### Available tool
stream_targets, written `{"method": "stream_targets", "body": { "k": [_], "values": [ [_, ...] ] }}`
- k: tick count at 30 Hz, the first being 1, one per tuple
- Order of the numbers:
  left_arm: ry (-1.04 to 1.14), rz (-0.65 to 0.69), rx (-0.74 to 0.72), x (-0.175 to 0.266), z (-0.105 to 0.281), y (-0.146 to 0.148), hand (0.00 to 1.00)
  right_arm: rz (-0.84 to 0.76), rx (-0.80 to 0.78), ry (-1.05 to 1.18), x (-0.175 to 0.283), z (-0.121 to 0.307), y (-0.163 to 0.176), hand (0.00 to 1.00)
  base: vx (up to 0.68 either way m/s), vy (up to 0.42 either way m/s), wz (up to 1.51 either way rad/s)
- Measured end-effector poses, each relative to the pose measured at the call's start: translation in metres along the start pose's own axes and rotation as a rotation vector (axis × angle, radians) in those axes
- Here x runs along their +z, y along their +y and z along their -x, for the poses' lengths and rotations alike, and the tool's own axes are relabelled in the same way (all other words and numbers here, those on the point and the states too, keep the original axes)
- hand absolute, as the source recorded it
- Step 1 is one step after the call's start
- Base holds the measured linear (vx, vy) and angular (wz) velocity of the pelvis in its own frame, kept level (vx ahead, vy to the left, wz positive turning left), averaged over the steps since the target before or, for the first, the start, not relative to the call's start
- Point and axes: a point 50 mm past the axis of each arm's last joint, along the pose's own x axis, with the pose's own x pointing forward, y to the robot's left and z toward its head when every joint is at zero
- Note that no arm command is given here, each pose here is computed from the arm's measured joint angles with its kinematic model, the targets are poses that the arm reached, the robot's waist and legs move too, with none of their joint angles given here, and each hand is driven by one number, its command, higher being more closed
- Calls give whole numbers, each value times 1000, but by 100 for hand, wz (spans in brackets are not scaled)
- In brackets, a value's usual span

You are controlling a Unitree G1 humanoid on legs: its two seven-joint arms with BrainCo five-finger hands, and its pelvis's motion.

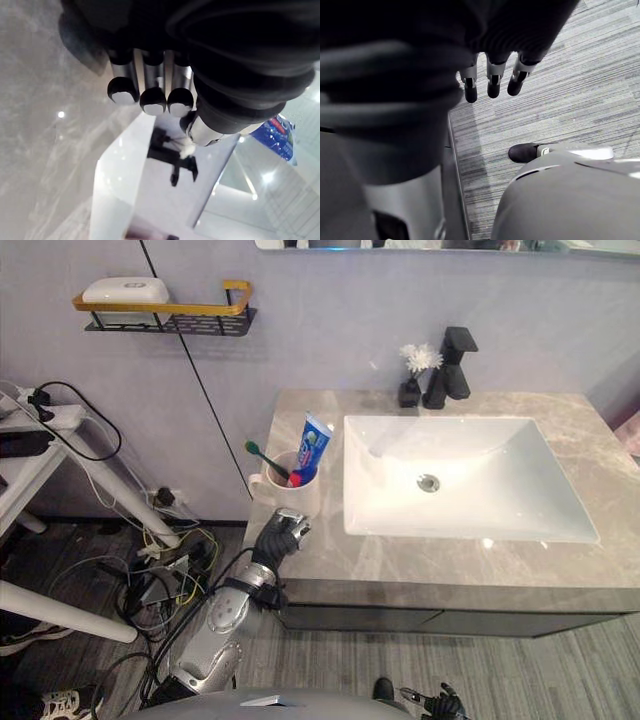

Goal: Organize washtable

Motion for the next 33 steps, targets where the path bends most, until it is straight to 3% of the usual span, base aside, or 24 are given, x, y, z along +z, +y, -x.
{"method": "stream_targets", "body": {
  "k": [33],
  "values": [
    [-79,-57,197,23,-44,32,100,-46,-16,-5,2,0,-2,0,4,2,-5]
  ]
}}
